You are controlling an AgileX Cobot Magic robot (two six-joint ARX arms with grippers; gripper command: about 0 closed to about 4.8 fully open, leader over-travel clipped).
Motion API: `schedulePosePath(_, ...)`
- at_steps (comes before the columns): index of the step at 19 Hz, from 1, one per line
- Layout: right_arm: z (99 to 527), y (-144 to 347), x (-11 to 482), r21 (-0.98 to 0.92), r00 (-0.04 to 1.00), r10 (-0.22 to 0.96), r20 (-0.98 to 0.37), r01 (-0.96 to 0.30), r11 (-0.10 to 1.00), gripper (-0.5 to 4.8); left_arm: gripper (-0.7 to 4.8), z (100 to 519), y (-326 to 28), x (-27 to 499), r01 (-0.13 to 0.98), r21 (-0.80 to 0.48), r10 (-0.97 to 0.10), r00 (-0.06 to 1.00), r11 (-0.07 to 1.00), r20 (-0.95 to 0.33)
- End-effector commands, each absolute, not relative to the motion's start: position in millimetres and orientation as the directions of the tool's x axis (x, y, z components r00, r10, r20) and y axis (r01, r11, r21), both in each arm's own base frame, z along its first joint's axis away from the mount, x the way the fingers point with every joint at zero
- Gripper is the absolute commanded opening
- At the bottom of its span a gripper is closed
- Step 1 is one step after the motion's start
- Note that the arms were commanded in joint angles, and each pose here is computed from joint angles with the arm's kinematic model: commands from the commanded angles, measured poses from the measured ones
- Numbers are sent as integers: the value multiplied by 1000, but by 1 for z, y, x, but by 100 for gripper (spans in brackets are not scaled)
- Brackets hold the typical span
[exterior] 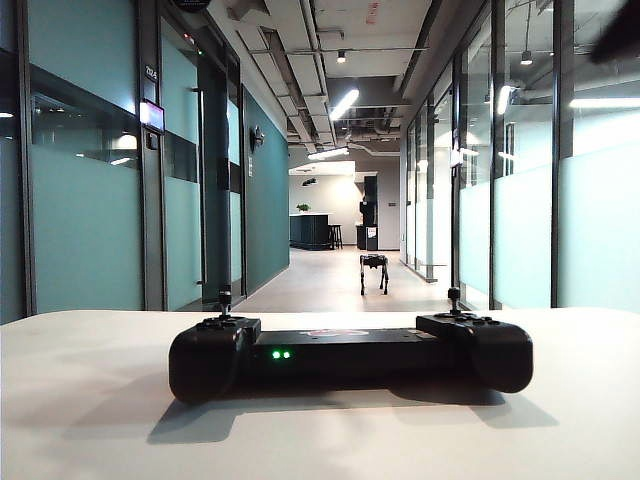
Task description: Push the left joystick on the remote control sitting on the white table forward to make the robot dog walk in a straight line until it approaches the door.
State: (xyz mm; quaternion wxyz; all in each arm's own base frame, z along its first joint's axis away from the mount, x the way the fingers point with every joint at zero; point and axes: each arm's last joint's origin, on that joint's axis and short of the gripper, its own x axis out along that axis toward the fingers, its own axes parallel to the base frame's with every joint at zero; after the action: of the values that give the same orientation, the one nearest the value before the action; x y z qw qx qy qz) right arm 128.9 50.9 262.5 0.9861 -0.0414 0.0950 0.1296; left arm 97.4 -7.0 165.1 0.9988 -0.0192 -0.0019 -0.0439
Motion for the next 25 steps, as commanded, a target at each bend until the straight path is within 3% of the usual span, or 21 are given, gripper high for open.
schedulePosePath(1, 247, 38, 119, -57, 969, 195, -150, -205, 977, -5, -5, 167, -7, 97, 87, -36, -86, 996, 996, 18)
schedulePosePath(9, 209, 15, 94, -38, 998, 54, -26, -55, 998, -5, -5, 167, -7, 97, 87, -36, -86, 996, 996, 18)
schedulePosePath(12, 201, 8, 93, -22, 996, -15, 86, 17, 1000, -5, -5, 167, -7, 97, 87, -36, -86, 996, 996, 18)
schedulePosePath(25, 171, 7, 97, -30, 996, 36, 76, -34, 999, -5, -5, 167, -7, 97, 88, -36, -87, 996, 995, 18)
